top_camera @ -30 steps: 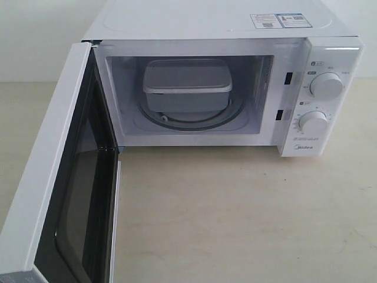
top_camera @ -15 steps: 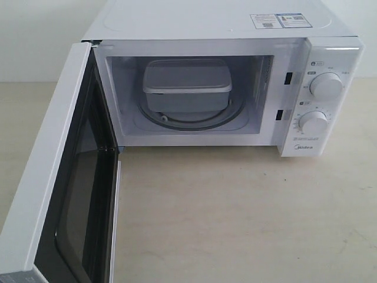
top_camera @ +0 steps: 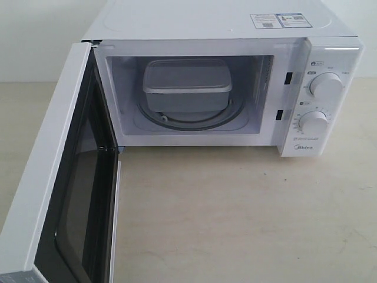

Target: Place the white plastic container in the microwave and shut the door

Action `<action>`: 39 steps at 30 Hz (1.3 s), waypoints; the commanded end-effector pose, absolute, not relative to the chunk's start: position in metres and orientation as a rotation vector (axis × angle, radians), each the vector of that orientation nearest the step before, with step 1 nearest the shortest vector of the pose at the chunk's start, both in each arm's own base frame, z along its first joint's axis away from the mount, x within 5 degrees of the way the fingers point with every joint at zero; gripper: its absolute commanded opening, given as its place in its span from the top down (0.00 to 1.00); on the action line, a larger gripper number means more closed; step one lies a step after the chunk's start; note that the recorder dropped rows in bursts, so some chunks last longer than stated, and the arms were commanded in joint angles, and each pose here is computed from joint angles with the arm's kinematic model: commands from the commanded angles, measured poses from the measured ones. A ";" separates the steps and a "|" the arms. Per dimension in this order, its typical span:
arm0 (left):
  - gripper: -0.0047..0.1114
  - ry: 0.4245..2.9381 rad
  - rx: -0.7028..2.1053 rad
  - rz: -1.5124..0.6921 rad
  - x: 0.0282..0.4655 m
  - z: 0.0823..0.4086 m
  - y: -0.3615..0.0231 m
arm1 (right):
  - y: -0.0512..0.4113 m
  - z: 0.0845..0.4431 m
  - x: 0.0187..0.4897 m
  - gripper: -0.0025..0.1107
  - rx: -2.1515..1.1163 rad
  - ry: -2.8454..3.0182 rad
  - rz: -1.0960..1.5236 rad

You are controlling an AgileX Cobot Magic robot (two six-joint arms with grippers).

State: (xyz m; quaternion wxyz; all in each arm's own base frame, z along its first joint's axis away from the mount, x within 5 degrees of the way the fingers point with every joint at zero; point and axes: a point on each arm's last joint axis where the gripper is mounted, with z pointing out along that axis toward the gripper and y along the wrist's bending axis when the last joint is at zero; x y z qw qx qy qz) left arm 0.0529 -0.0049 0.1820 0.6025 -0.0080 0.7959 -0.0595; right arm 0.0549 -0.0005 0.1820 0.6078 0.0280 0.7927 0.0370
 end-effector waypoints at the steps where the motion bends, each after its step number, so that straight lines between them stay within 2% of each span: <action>1: 0.92 1.845 -0.026 -0.138 0.053 0.181 -0.005 | 0.001 0.182 0.054 0.98 0.023 1.829 0.101; 39: 0.92 1.845 -0.026 -0.138 0.053 0.181 -0.005 | 0.002 0.183 0.054 0.98 0.085 1.821 0.159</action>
